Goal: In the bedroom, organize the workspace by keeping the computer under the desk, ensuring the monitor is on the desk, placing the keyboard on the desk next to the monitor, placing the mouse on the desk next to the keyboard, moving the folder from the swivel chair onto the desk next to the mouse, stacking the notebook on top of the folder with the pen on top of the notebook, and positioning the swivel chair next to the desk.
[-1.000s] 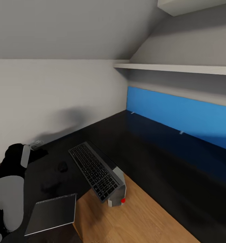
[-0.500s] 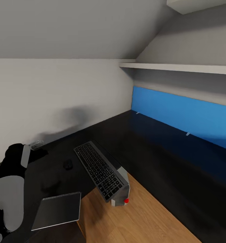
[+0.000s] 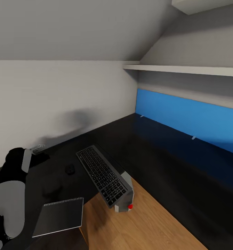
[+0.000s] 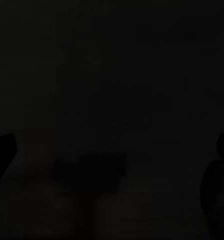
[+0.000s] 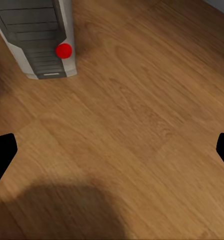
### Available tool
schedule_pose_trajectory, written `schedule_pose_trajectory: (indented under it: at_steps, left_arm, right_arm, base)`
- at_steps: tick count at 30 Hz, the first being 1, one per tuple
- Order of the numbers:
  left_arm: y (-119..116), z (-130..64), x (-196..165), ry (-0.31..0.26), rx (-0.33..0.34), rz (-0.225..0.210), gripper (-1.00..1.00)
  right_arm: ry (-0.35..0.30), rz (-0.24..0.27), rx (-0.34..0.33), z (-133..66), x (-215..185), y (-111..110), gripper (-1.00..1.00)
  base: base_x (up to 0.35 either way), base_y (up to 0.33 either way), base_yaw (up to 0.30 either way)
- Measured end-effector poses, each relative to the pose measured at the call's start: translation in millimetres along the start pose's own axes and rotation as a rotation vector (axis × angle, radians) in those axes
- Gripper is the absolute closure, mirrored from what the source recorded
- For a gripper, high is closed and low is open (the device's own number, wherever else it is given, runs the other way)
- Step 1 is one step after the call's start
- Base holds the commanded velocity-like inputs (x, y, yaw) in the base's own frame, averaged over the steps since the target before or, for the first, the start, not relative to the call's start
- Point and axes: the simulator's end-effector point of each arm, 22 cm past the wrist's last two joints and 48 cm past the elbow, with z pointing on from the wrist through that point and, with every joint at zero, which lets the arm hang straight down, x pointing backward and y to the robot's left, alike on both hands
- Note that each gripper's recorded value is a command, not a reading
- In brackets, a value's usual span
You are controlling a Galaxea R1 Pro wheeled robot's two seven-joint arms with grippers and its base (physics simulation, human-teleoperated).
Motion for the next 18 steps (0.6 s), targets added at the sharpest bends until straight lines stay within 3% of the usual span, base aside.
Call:
schedule_pose_trajectory:
  at_steps: [18]
  left_arm:
    - [-0.6,0.5,0.6,0.001,0.002,0.0,-1.0]
  right_arm:
    - [-0.003,0.002,0.002,0.0,-0.8,0.4,-1.0]
  base:
    - [0.0,0.0,-0.054]
